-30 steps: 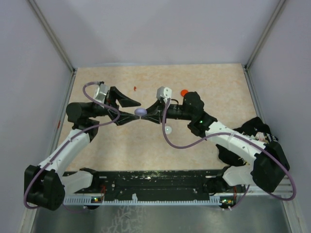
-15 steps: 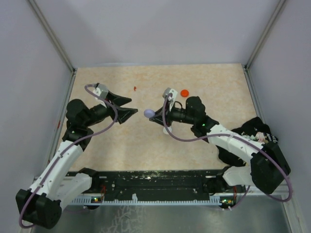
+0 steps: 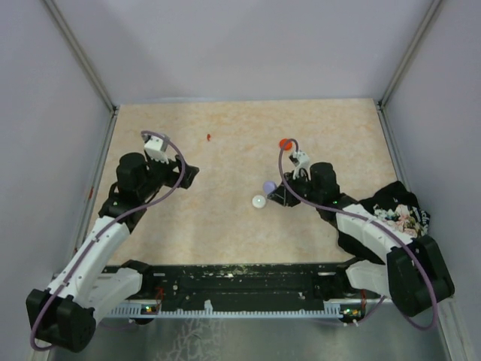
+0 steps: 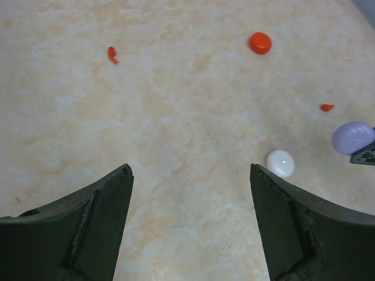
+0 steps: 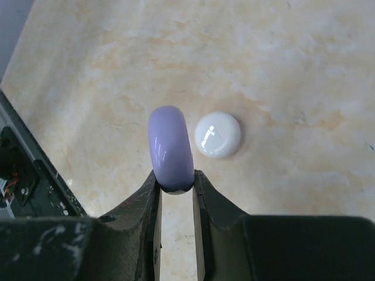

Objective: Insert the wireless bluetooth earbuds into the charging case
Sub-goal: Place the charging case at the center of the board.

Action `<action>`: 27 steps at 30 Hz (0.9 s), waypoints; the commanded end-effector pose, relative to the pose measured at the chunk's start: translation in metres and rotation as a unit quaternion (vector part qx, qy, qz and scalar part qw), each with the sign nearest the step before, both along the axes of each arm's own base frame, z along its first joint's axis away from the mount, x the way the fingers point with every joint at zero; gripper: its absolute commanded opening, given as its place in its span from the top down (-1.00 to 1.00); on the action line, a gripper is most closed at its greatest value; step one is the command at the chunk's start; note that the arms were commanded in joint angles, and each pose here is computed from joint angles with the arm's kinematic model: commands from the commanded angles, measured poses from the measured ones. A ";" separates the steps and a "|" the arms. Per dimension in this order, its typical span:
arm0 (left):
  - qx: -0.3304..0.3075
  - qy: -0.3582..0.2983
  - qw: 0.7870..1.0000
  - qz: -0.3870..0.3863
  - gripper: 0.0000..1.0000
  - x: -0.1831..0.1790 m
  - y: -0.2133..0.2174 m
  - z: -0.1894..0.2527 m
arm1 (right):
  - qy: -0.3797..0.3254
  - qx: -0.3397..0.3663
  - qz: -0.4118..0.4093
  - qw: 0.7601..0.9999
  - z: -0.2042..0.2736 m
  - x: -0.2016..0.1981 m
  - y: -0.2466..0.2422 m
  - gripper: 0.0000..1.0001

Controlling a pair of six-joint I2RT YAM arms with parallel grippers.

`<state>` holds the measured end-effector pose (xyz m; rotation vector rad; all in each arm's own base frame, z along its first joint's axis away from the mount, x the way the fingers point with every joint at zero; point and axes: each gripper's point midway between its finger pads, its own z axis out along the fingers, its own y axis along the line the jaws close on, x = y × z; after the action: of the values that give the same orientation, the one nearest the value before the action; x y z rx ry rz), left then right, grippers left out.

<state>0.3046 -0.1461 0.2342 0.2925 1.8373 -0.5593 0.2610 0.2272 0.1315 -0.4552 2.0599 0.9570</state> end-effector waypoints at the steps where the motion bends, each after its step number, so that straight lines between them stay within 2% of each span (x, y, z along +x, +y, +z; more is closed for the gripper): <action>1: 0.057 0.021 0.995 0.084 -0.75 0.008 0.034 -0.028 | 0.076 -0.011 -0.059 0.995 -0.029 0.000 -0.028 1.00; 7: 0.072 0.011 0.989 0.127 -0.94 0.017 0.049 -0.038 | 0.172 -0.018 -0.079 0.982 -0.064 0.001 -0.030 1.00; 10: 0.072 0.005 0.987 0.142 -0.97 0.020 0.053 -0.039 | 0.217 -0.017 -0.082 0.973 -0.079 0.001 -0.025 1.00; 21: 0.064 -0.008 0.989 0.134 -1.00 0.017 0.050 -0.046 | 0.285 -0.002 -0.055 0.957 -0.096 -0.001 0.000 1.00; 24: 0.062 -0.008 0.990 0.129 -1.00 0.017 0.049 -0.046 | 0.298 -0.005 -0.052 0.953 -0.099 -0.004 0.006 0.89; 27: 0.060 -0.008 0.990 0.129 -1.00 0.017 0.048 -0.047 | 0.291 -0.011 -0.066 0.954 -0.096 -0.001 0.003 0.62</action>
<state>0.3184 -0.0966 0.1752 0.1289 1.9170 -0.2570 0.2514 0.2244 0.0240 -0.0376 2.6166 1.0827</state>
